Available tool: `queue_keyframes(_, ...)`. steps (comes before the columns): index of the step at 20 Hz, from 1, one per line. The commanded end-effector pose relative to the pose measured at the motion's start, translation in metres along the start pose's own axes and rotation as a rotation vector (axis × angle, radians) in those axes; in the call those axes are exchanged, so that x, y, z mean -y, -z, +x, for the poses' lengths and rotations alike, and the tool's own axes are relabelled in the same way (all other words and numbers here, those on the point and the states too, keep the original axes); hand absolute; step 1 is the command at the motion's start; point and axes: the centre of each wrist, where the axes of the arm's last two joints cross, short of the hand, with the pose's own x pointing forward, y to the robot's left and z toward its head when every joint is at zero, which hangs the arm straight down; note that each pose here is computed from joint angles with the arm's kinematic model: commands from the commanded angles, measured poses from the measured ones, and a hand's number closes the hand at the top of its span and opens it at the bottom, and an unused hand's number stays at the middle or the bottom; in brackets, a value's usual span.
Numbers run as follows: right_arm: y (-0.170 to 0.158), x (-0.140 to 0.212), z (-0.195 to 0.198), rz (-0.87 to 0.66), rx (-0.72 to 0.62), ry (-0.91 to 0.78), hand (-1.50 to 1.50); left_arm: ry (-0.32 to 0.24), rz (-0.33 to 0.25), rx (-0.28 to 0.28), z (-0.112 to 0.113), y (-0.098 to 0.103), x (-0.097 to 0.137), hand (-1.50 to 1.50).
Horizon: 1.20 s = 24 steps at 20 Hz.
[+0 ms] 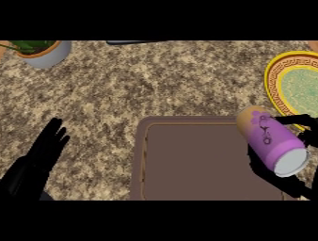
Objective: Pick the can from the tray and place it in the plate
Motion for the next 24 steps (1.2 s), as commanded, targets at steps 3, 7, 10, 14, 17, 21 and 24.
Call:
queue_keyframes(3,0.037,0.02,-0.045,-0.193,-0.027,-0.077,1.5,-0.012,0.052,-0.146,-0.038,0.012,-0.002,0.0)
queue_keyframes(7,0.063,0.025,-0.07,-0.234,-0.061,-0.098,1.5,-0.007,0.02,-0.15,-0.038,0.015,0.006,0.0)
queue_keyframes(10,0.087,0.035,-0.085,-0.268,-0.08,-0.112,1.5,0.004,0.001,-0.131,-0.033,0.019,0.004,0.0)
queue_keyframes(14,0.1,0.038,-0.105,-0.263,-0.075,-0.105,1.5,0.011,-0.001,-0.128,-0.03,0.027,0.001,0.0)
queue_keyframes(17,0.119,0.051,-0.119,-0.259,-0.089,-0.107,1.5,0.004,-0.004,-0.143,-0.033,0.025,0.007,0.0)
queue_keyframes(21,0.122,0.06,-0.165,-0.145,-0.284,-0.187,1.5,0.023,-0.025,-0.126,-0.027,0.03,0.009,0.0)
queue_keyframes(24,0.129,0.068,-0.183,0.012,-0.319,-0.276,-1.5,0.024,-0.052,-0.128,-0.025,0.03,0.017,0.0)
